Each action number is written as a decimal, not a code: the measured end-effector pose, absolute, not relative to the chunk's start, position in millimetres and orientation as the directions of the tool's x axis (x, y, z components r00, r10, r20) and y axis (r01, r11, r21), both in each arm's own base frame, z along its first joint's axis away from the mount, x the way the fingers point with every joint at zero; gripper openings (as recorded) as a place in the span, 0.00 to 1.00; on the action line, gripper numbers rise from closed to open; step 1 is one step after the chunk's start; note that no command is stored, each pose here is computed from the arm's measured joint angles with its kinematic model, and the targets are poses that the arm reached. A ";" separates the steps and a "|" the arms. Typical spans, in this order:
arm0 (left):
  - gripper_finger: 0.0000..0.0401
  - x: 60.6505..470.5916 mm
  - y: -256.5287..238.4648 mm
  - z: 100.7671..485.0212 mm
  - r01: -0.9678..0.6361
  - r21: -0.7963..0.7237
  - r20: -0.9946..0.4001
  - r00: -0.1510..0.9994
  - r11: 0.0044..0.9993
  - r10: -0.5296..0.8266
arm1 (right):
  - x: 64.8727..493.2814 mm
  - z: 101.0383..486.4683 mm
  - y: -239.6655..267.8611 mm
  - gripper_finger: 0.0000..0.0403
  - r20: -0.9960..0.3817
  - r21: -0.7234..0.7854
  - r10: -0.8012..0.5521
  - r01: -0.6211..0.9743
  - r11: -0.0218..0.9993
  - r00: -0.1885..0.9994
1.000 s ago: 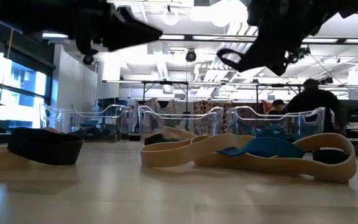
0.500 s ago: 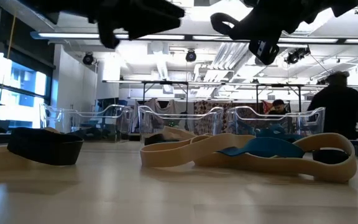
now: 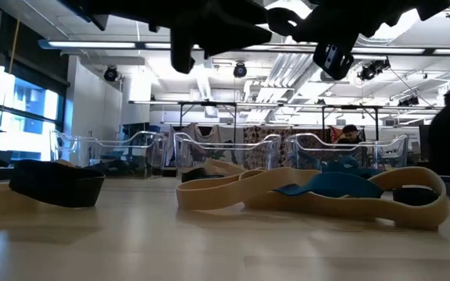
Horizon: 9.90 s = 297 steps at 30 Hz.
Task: Sort rubber bands into baskets
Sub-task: Put the black rubber band into the left transparent bin, then put the blue rubber band into the right transparent bin, then put the brown rubber band into the middle transparent bin
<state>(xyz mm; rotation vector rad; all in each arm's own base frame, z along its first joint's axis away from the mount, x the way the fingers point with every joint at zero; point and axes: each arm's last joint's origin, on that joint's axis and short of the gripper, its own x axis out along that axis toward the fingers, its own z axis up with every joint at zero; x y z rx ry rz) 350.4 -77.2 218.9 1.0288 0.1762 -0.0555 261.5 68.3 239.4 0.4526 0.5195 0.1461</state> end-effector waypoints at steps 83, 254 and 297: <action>0.07 169.7 216.3 193.2 -0.630 0.163 -0.931 0.157 0.759 0.329 | 243.4 213.9 59.2 0.00 -0.694 0.164 -0.069 0.251 0.954 0.717; 0.38 191.3 -9.5 212.3 -0.015 0.042 -0.461 0.887 0.999 0.033 | 194.7 240.2 -184.3 0.42 -0.739 -0.334 -0.673 0.886 0.322 -0.034; 0.39 196.7 -29.6 164.7 0.118 0.277 -0.924 0.306 0.954 0.230 | 273.9 234.5 26.3 0.01 -0.456 -0.154 -0.563 0.562 0.812 0.689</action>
